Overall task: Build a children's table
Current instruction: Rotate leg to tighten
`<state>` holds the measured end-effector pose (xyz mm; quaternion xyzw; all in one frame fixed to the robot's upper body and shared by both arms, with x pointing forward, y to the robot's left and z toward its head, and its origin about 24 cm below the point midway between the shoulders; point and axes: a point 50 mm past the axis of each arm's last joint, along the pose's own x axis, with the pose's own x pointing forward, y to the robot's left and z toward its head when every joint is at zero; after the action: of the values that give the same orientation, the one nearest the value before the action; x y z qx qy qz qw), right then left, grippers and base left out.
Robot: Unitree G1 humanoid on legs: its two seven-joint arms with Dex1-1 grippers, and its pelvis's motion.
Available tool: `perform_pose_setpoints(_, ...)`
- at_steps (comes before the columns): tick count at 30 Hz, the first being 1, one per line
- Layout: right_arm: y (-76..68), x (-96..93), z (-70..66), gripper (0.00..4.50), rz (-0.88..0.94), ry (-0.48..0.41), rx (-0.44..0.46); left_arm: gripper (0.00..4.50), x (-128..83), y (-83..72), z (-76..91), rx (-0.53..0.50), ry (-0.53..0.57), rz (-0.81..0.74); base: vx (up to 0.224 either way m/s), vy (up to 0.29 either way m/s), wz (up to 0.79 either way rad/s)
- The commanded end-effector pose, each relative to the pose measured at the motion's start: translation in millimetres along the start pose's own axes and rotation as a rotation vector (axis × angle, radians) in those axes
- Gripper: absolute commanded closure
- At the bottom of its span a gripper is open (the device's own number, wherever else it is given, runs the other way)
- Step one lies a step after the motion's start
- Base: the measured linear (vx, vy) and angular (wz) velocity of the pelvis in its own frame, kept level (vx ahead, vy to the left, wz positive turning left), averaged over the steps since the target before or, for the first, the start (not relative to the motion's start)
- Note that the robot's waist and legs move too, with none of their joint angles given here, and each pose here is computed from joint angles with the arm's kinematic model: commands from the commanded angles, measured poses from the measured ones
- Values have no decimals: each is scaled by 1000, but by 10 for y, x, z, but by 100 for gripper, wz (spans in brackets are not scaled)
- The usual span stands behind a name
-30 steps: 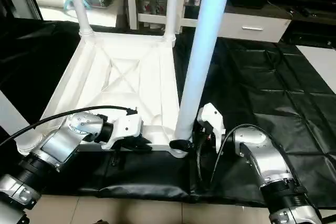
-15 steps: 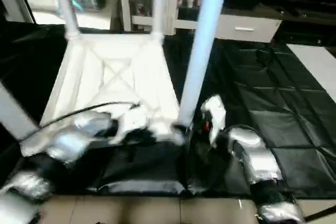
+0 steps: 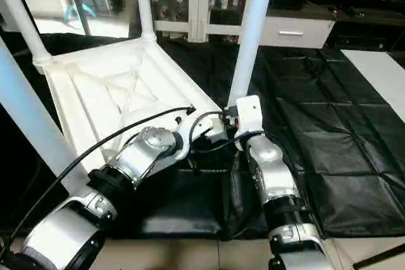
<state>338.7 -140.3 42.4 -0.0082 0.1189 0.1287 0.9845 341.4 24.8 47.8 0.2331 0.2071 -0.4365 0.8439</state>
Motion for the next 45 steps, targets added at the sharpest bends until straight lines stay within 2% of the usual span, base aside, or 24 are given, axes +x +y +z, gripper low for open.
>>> perform_pose_setpoints(1, 286, -33, -107, 234, 200, 15, 75, 450, -93, 237, -4, -3, -50, 181, 0, 0, 0)
perform_pose_setpoints(2, 290, -41, -100, 234, 212, 11, 80, 450, -96, 238, -5, 0, -52, 178, 0, 0, 0)
perform_pose_setpoints(3, 315, -101, -60, 234, 297, -19, 110, 450, -114, 246, -26, 10, -58, 166, 0, 0, 0)
perform_pose_setpoints(4, 318, -155, -32, 206, 349, -46, 130, 450, -129, 247, -40, 31, -68, 149, 0, 0, 0)
perform_pose_setpoints(6, 289, -216, -7, 181, 396, -65, 155, 450, -151, 240, -66, 44, -73, 123, 0, 0, 0)
perform_pose_setpoints(8, 246, -279, 16, 179, 435, -82, 146, 450, -181, 232, -97, 73, -75, 89, 0, 0, 0)
perform_pose_setpoints(9, 220, -306, 22, 158, 448, -86, 139, 450, -193, 222, -115, 81, -75, 69, 0, 0, 0)
perform_pose_setpoints(12, 15, -408, 109, 138, 439, -143, 93, 450, -253, 146, -226, 95, -51, -54, 0, 0, 0)
perform_pose_setpoints(13, -93, -472, 153, 130, 460, -150, 67, 450, -293, 95, -270, 116, -57, -118, 0, 0, 0)
perform_pose_setpoints(18, -215, -647, 166, 87, 586, -80, -25, 450, -371, 59, -341, 149, -46, -198, 0, 0, 0)
perform_pose_setpoints(19, -289, -762, 139, 69, 656, -20, -82, 450, -436, 22, -364, 200, -61, -273, 0, 0, 0)
perform_pose_setpoints(21, -363, -857, 115, 59, 706, 32, -119, 450, -512, -26, -394, 220, -67, -363, 0, 0, 0)
perform_pose_setpoints(24, -398, -906, 107, 35, 736, 58, -129, 450, -554, -43, -412, 232, -60, -402, 0, 0, 0)
perform_pose_setpoints(25, -424, -954, 101, 25, 771, 92, -144, 450, -597, -57, -427, 249, -53, -438, 0, 0, 0)
perform_pose_setpoints(28, -432, -966, 79, 2, 795, 137, -182, 450, -652, -111, -418, 263, -63, -516, 0, 0, 0)
perform_pose_setpoints(33, -384, -881, 80, 2, 784, 123, -211, 450, -670, -158, -366, 277, -89, -554, 0, 0, 0)
perform_pose_setpoints(38, -318, -809, 42, 2, 839, 150, -229, 450, -673, -166, -349, 285, -87, -573, 0, 0, 0)
perform_pose_setpoints(39, -316, -801, 42, 18, 842, 151, -230, 450, -676, -166, -348, 285, -86, -574, 0, 0, 0)
perform_pose_setpoints(42, -308, -777, 38, 18, 867, 162, -234, 450, -680, -162, -344, 287, -84, -577, 0, 0, 0)
perform_pose_setpoints(45, -313, -754, 31, 51, 890, 175, -236, 450, -682, -155, -345, 290, -79, -577, 0, 0, 0)
